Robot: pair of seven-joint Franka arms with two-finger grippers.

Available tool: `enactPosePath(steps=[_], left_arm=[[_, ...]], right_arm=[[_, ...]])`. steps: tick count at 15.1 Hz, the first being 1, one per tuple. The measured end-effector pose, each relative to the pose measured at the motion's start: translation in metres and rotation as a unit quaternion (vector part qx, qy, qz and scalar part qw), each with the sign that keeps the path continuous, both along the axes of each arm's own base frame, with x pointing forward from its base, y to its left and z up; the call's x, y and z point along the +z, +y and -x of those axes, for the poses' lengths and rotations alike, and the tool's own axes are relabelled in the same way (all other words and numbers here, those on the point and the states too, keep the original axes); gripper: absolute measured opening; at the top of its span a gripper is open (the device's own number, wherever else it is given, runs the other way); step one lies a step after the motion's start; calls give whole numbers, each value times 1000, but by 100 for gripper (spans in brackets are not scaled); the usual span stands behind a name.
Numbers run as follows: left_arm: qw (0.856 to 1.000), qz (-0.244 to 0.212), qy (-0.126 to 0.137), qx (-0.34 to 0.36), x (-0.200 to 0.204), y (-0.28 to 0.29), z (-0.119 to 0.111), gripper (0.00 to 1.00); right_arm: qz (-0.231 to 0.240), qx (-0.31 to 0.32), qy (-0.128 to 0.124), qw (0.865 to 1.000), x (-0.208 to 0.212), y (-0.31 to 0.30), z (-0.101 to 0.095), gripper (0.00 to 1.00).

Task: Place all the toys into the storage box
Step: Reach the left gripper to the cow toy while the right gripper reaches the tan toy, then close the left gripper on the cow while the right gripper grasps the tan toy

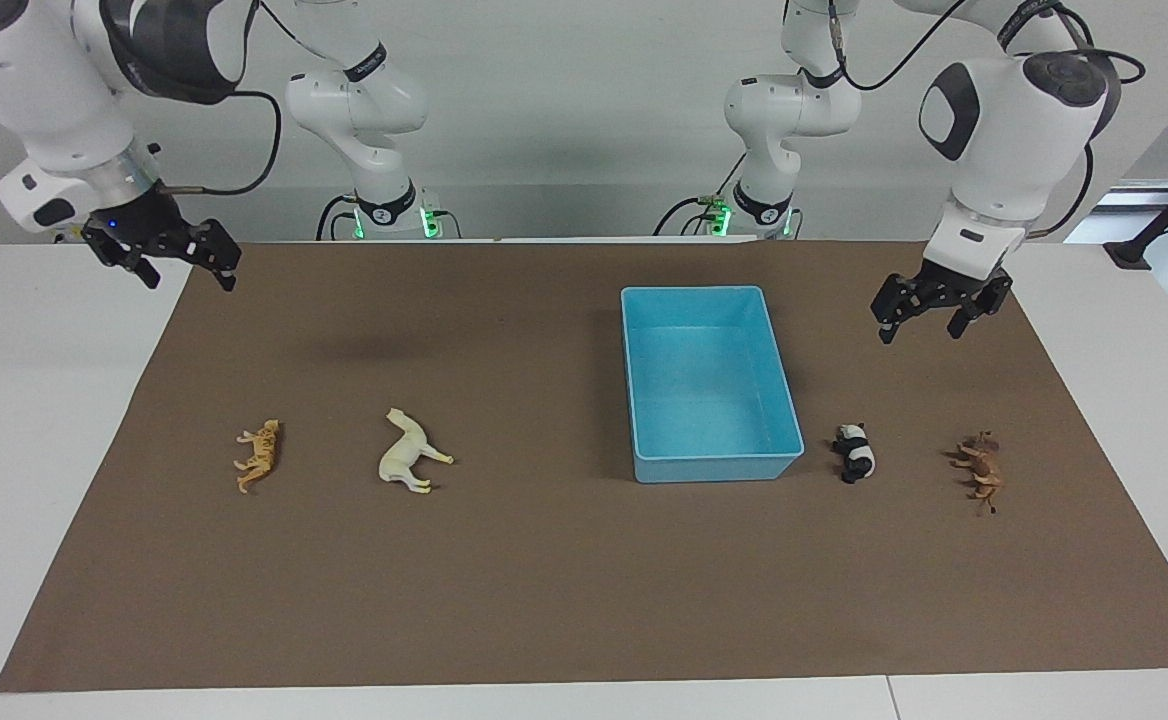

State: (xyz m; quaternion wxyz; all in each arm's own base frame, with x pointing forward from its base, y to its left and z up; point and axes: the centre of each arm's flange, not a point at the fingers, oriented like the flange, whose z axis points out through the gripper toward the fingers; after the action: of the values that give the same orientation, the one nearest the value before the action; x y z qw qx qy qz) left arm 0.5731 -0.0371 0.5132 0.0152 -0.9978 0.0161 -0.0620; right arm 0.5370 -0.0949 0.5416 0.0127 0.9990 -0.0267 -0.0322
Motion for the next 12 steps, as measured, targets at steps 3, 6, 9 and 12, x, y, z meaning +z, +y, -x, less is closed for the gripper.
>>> enactPosePath(steps=[3,6,9,12], left_arm=[[1000,1,-9,-4,-73,-3,-16,100],[1000,3,-24,-7,-138,-4,-21,100],[999,4,-39,-8,-157,-5,-28,100],[999,4,-37,-9,-174,-6,-31,100]], right_arm=[[4,0,11,1000,-77,-4,-26,100],[10,4,-1,1000,-146,-7,-43,100],[15,7,-18,1000,-184,-7,-49,100],[18,9,-21,1000,-211,-7,-55,100]])
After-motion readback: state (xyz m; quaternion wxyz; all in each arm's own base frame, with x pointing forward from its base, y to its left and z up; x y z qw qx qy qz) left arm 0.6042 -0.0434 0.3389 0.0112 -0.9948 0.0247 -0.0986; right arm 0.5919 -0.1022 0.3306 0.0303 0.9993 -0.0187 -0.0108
